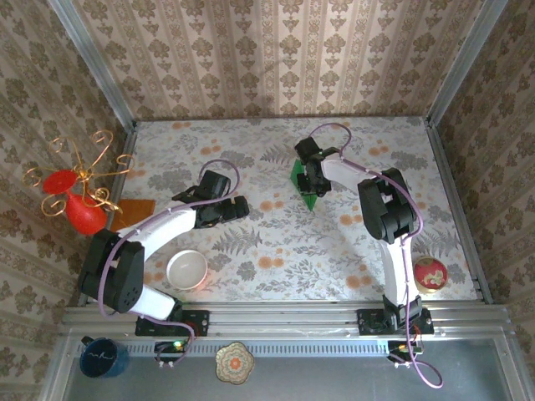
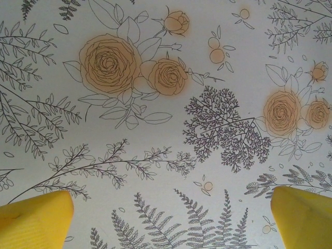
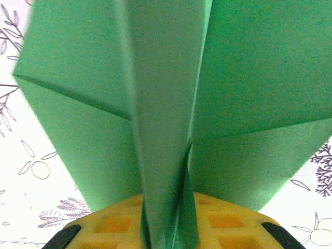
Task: Fold a paper plane with a square sheet of paper (pick it up from the middle)
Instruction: Move the paper plane to the top-center of the table.
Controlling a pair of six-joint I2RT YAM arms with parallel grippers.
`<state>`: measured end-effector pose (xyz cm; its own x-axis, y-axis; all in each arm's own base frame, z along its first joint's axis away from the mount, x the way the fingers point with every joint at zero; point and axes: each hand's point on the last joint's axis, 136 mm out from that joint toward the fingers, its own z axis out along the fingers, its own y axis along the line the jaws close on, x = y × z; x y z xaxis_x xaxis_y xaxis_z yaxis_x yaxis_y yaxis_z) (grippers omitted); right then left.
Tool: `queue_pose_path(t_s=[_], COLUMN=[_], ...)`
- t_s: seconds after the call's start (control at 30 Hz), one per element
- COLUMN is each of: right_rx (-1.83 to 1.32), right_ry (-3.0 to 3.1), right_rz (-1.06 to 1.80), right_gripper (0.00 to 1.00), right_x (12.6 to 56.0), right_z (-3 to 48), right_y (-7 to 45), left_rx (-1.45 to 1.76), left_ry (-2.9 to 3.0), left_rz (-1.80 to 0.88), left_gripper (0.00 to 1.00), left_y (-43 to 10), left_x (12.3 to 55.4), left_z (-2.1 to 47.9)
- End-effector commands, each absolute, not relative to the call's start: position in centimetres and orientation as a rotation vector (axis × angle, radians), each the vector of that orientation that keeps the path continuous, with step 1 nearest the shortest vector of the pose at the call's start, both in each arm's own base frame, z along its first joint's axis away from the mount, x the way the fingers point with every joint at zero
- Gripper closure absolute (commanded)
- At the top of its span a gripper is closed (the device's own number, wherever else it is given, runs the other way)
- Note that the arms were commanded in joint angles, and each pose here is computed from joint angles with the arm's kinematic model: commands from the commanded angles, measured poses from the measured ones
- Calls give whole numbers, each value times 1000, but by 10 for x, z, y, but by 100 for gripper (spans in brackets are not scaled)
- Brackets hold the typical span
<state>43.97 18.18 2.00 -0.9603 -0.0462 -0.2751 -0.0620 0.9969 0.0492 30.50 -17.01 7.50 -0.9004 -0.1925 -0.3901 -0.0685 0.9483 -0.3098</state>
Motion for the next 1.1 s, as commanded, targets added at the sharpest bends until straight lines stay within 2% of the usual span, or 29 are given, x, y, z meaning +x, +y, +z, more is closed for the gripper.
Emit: queue_pose_path(t_s=[0.0, 0.53, 1.07], right_rx=[-44, -96, 51], right_ry=[2889, 2880, 2830], right_rz=[44, -111, 44], right_gripper=[75, 60, 60], right_x=[439, 449, 495], right_z=[11, -11, -13], right_y=[177, 162, 171], left_rx=[-200, -188, -180], left_ry=[2688, 2684, 2675], left_rz=[-407, -397, -395], left_gripper=[1, 0, 0], left_y=[-169, -169, -169], left_x=[303, 305, 308], left_z=[73, 77, 87])
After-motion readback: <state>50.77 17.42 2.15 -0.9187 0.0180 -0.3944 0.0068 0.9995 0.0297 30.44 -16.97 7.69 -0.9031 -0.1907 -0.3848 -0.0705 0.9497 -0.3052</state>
